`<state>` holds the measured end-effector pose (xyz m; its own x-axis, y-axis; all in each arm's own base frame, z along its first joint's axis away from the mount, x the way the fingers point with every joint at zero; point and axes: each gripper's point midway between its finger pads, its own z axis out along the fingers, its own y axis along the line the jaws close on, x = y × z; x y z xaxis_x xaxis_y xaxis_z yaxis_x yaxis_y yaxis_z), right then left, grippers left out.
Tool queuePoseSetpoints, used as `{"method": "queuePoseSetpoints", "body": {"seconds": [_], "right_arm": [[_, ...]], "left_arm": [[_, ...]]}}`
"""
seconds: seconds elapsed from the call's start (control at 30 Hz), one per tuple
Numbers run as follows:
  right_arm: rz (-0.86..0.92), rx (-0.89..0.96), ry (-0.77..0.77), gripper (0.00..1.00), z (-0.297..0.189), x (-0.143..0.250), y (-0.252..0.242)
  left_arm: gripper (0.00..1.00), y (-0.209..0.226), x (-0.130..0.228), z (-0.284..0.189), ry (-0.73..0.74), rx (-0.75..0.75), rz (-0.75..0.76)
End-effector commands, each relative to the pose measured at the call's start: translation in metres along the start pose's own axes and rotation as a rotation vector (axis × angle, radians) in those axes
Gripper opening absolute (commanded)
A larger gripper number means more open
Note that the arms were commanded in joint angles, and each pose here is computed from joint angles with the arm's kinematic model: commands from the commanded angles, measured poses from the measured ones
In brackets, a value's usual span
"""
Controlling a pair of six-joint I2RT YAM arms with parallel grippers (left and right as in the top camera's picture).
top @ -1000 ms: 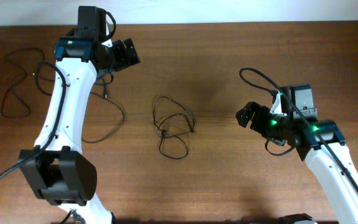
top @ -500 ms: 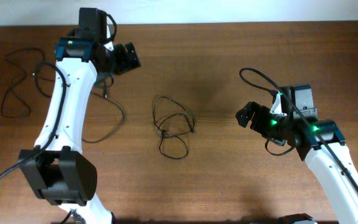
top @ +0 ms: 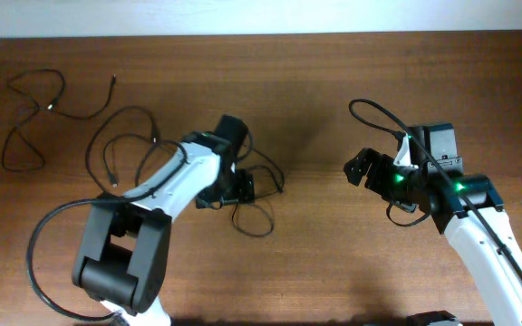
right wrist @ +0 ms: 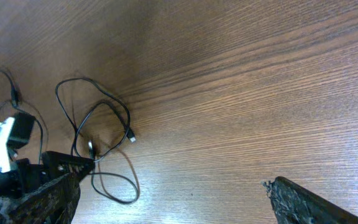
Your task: Untangle cables
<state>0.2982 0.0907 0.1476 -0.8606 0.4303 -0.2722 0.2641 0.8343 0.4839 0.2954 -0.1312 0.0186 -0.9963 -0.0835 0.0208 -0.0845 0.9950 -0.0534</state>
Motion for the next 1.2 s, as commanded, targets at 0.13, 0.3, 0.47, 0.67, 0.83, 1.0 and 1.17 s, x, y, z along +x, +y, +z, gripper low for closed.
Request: {"method": "queuePoseSetpoints", "body": {"seconds": [0.13,0.3,0.47,0.67,0.83,1.0,1.17], "right_arm": [[-0.001,0.006,-0.01,0.98,0.0,-0.003,-0.001],[-0.001,0.006,-0.01,0.98,0.0,-0.003,-0.001],[-0.001,0.006,-0.01,0.98,0.0,-0.003,-0.001],[-0.001,0.006,-0.01,0.98,0.0,-0.003,-0.001],[-0.001,0.006,-0.01,0.98,0.0,-0.003,-0.001],[-0.001,0.006,-0.01,0.98,0.0,-0.003,-0.001],[-0.001,0.006,-0.01,0.98,0.0,-0.003,-0.001]], "left_arm": [[0.81,-0.02,-0.024,-0.005,-0.183,-0.01,-0.041],[0.58,-0.025,-0.034,-0.006,-0.228,0.016,-0.049],[0.33,-0.017,-0.023,0.014,-0.215,0.007,-0.049],[0.0,-0.022,-0.048,-0.001,-0.289,0.038,-0.069],[0.0,-0.008,-0.138,-0.094,-0.536,0.149,-0.204],[0.0,0.04,-0.228,-0.191,-0.909,0.243,-0.298],[0.0,0.063,-0.26,-0.207,-1.046,0.272,-0.34]]}}
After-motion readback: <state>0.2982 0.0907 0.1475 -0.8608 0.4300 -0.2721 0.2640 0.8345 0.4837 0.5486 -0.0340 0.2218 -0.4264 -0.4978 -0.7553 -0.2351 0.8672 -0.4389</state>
